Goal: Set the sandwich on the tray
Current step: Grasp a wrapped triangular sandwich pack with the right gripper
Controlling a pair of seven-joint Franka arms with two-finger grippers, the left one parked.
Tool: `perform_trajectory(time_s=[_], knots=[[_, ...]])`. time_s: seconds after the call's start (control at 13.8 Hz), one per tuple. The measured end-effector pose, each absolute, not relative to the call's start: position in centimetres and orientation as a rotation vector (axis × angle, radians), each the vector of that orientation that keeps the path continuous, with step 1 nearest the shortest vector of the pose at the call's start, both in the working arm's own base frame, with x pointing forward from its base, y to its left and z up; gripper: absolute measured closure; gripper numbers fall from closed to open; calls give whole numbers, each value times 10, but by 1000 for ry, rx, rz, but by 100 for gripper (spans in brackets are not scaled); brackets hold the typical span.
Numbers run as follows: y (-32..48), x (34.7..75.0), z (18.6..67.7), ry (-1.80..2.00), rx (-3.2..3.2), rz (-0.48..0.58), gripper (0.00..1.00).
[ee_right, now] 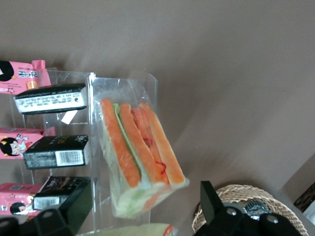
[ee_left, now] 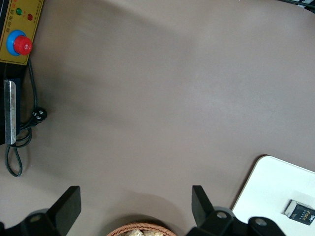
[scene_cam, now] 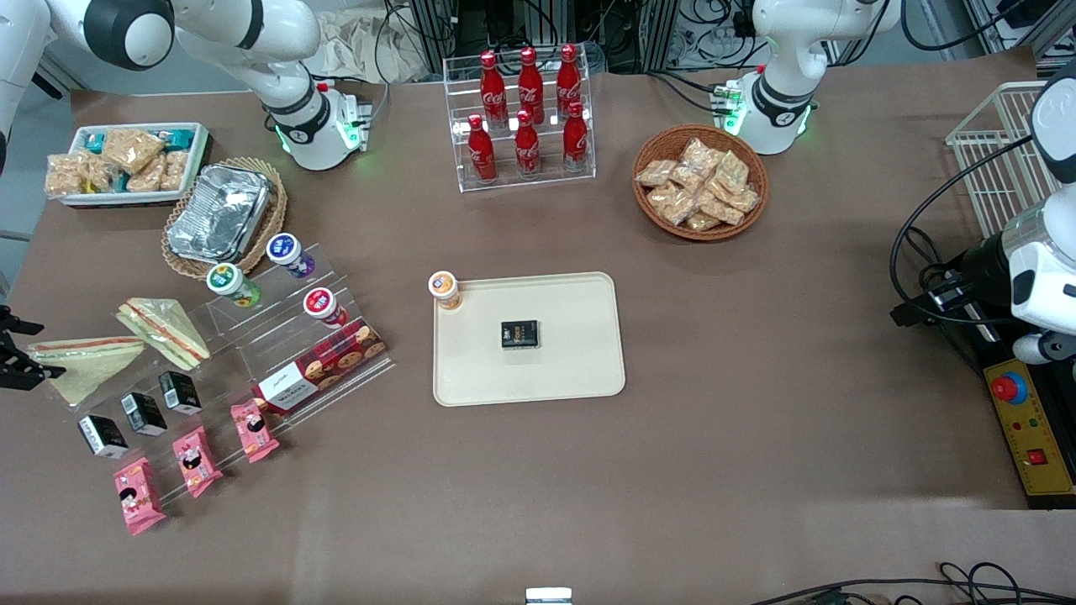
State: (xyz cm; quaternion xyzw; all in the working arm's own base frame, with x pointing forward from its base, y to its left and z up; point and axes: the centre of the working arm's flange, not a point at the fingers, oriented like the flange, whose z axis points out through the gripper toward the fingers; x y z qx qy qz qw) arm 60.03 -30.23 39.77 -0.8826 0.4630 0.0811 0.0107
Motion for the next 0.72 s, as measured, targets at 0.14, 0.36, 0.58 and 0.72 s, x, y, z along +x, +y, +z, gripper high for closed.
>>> perform_trajectory(time_s=[0.14, 0.36, 0.58, 0.72], knots=[[-306, 601, 392, 1442, -2750, 249, 2], [-308, 602, 389, 1444, -2751, 239, 3], [-306, 603, 389, 1422, -2759, 234, 15], [-305, 604, 389, 1367, -2756, 224, 33]])
